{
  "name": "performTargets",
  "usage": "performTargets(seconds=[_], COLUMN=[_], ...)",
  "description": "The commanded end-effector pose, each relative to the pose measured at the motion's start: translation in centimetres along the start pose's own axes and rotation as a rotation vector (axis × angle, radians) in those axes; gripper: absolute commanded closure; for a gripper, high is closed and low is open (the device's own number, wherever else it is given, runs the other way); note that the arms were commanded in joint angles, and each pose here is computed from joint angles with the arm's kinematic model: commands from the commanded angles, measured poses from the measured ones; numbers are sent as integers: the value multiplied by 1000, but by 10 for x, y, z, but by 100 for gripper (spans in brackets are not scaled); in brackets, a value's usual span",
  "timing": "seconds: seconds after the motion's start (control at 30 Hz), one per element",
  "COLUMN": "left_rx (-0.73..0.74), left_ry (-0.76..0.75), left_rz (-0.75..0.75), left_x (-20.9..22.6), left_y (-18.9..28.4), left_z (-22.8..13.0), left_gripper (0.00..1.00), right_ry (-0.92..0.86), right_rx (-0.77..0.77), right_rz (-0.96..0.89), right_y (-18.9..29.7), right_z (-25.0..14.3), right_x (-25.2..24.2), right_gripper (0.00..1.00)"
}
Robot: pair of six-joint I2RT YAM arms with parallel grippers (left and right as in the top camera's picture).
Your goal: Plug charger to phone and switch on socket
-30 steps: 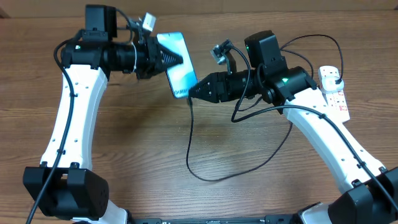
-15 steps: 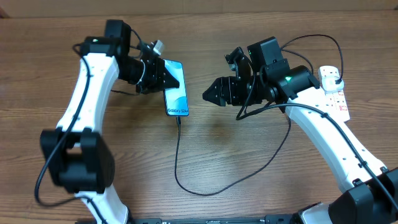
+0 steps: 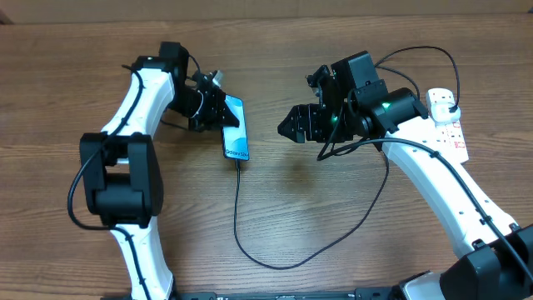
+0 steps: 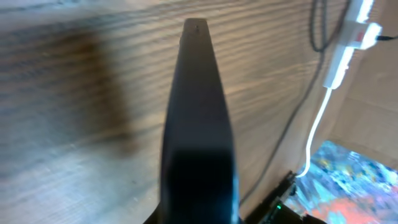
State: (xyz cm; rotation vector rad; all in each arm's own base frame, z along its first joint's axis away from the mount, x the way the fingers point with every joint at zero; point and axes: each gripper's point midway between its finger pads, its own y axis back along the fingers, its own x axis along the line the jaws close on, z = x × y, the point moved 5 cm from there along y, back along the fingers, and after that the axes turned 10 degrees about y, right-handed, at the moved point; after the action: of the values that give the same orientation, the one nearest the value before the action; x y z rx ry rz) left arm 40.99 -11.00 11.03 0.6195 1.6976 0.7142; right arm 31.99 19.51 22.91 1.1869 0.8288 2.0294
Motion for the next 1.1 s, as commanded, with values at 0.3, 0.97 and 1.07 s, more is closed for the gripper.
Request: performTargets(seconds=[0.3,0.97,1.07], left_rx=[-43,-4,-9], left_ry=[70,135,134], left_rz=[148,282,300], left_x=[21,58,60], left_y=[-16,-31,-30], left_z=[11,-7,-6], left_gripper=[96,95,95], right_ry=[24,16,14], right_rx=[-43,-28,-24], right_rz=[-19,-25,-25], right_y=[11,11,11], right_z=[7,4,3], right_x=[3,2,2], right_gripper=[27,28,28])
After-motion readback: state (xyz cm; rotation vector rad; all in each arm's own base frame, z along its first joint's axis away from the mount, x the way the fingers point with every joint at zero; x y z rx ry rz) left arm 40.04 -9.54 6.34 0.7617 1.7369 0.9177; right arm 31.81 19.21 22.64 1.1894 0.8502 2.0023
